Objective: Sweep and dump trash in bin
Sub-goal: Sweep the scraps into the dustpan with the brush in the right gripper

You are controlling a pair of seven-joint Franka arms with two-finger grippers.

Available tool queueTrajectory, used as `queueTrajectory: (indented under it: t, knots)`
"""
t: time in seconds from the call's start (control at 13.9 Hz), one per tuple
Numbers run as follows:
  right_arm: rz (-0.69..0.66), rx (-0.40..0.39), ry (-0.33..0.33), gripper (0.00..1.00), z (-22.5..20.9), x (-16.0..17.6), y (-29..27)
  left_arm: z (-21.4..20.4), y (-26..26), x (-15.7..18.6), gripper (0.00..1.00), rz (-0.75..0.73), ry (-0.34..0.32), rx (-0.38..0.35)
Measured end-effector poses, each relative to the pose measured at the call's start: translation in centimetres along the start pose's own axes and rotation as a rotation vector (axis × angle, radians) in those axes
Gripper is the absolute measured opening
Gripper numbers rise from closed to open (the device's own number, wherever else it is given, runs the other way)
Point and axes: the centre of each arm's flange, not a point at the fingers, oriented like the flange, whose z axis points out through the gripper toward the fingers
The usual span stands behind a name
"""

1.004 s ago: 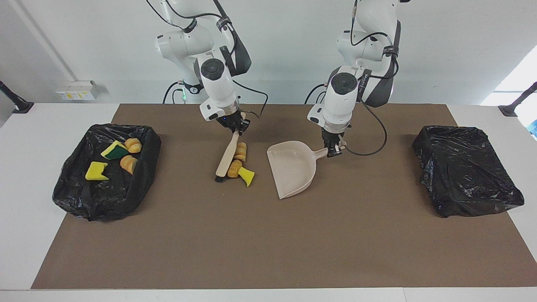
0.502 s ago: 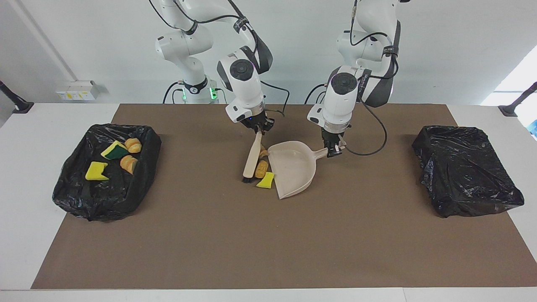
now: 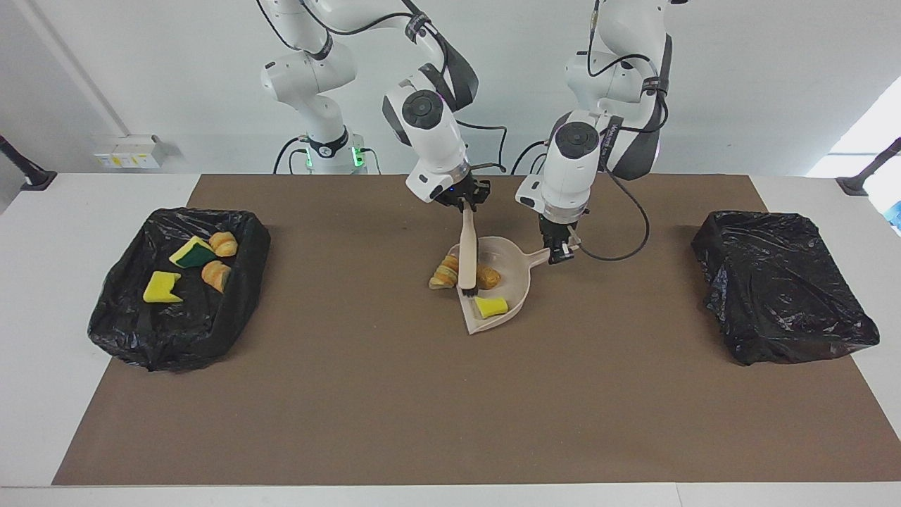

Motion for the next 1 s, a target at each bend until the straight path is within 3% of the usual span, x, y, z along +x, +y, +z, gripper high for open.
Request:
queueTrajectory:
  t: [0.36, 0.5, 1.0]
  knots:
    - [-0.057, -0.037, -0.079, 0.26, -5.5, -0.2, 3.6, 0.0, -0.1, -0.1, 0.31, 0.045, 0.000, 0.000]
    - [-0.074, -0.091, -0.070, 0.26, -6.2, -0.2, 5.4, 0.0, -0.1, -0.2, 0.31, 0.077, 0.000, 0.000]
    - [-0.120, -0.128, -0.030, 0.26, 0.1, 0.5, 11.4, 0.8, 0.5, -0.6, 0.31, 0.123, -0.011, -0.015]
